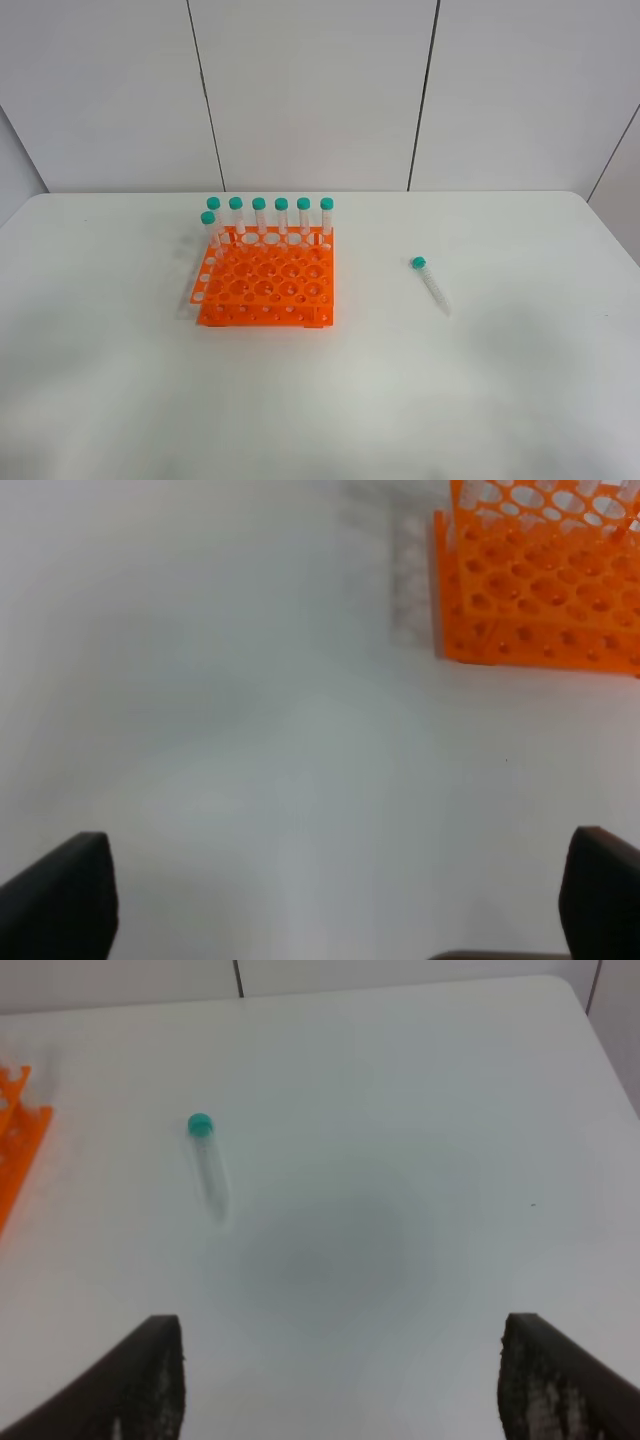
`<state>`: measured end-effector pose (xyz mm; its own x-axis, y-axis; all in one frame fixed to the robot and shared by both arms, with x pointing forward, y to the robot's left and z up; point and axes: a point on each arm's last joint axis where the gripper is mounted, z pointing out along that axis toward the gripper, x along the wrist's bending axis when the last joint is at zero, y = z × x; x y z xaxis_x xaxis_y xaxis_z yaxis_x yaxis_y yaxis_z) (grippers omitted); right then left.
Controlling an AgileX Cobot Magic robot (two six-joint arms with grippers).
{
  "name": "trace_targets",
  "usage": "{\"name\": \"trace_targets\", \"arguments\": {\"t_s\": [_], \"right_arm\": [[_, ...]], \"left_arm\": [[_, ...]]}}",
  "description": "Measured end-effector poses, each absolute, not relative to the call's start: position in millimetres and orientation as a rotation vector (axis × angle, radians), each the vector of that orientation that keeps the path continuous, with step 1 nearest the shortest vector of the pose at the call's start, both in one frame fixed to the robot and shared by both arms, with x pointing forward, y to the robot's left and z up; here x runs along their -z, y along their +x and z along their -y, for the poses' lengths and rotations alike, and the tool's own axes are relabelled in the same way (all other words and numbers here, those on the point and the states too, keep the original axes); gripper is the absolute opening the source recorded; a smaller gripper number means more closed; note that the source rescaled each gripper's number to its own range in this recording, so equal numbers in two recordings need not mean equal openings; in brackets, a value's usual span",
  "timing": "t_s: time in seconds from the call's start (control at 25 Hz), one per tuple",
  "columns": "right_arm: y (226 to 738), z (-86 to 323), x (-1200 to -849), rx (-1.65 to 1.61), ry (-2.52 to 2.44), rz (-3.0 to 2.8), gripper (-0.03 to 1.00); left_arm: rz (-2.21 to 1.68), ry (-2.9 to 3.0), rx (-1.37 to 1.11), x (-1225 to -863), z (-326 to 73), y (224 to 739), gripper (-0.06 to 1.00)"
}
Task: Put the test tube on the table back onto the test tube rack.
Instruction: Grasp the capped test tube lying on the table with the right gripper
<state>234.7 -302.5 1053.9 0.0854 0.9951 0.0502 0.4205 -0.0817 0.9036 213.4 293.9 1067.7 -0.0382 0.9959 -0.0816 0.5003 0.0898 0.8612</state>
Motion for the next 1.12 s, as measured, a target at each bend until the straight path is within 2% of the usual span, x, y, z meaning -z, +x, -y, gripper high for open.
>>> {"name": "trace_targets", "arguments": {"t_s": [1.12], "right_arm": [[236.8, 302.0, -1062.3, -0.947, 1.583, -1.462, 1.00]], "left_arm": [[-1.637, 1.503, -0.857, -1067.7, -293.9, 213.4, 1.00]]}}
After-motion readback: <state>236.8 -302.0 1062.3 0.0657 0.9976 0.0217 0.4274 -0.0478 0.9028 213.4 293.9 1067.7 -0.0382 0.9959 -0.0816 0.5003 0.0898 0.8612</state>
